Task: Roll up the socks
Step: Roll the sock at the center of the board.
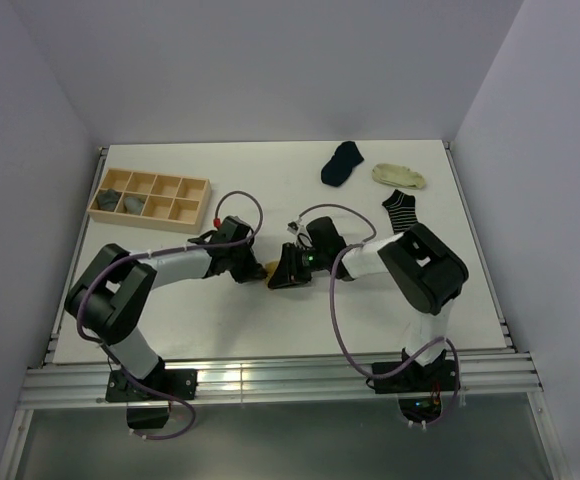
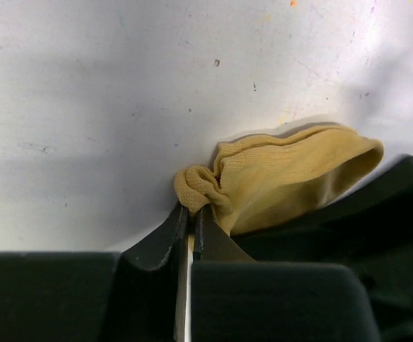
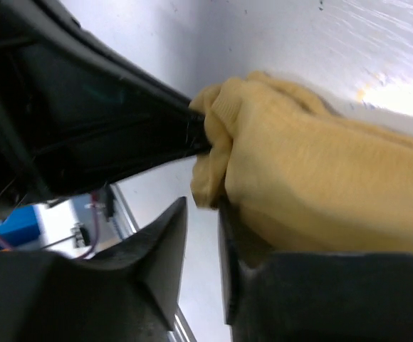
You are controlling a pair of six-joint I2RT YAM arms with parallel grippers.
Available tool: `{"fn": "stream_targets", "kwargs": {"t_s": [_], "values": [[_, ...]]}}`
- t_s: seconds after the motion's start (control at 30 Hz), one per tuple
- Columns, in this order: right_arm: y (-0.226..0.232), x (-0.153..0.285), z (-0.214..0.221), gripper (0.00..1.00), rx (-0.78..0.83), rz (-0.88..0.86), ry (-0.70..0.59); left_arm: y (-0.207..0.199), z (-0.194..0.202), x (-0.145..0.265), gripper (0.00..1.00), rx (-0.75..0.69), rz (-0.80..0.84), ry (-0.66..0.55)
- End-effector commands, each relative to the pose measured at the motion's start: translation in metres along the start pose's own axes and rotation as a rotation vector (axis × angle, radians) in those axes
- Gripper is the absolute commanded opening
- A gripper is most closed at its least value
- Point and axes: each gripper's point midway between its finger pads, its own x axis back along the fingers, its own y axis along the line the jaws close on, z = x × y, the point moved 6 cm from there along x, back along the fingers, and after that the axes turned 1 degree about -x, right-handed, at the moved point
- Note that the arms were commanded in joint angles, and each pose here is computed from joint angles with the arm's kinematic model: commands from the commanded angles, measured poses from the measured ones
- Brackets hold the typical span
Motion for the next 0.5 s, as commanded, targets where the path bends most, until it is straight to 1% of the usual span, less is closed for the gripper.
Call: {"fn": "stream_targets", "kwargs": {"t_s": [0.0, 0.03, 0.07, 0.1, 0.13, 0.17, 0.2, 0.3, 0.47], "values": [[0.013, 0.021, -0.007, 0.35, 0.126, 0.12, -0.045, 0.075, 0.023, -0.01, 0.02, -0.06, -0.376, 0.059], [0.016, 0.024, -0.008, 0.36, 0.149, 0.141, -0.057, 0.074, 0.022, -0.009, 0.02, -0.062, -0.376, 0.06], [0.016, 0.028, -0.013, 0.37, 0.175, 0.193, -0.1, 0.071, 0.02, -0.009, 0.01, -0.067, -0.374, 0.058], [0.016, 0.032, -0.011, 0.37, 0.206, 0.229, -0.101, 0.07, 0.019, -0.008, 0.01, -0.073, -0.374, 0.059], [0.027, 0.036, -0.011, 0.37, 0.251, 0.232, -0.126, 0.07, 0.019, -0.006, 0.01, -0.076, -0.382, 0.063], [0.026, 0.038, -0.014, 0.37, 0.273, 0.281, -0.166, 0.066, 0.017, -0.005, 0.01, -0.077, -0.375, 0.061], [0.028, 0.038, -0.014, 0.35, 0.295, 0.29, -0.175, 0.066, 0.016, -0.005, 0.01, -0.083, -0.377, 0.063], [0.041, 0.032, -0.015, 0.3, 0.332, 0.255, -0.201, 0.063, 0.015, -0.002, 0.01, -0.087, -0.381, 0.069], [0.054, 0.006, -0.015, 0.27, 0.337, 0.159, -0.178, 0.059, 0.012, 0.004, 0.01, -0.093, -0.381, 0.063]]}}
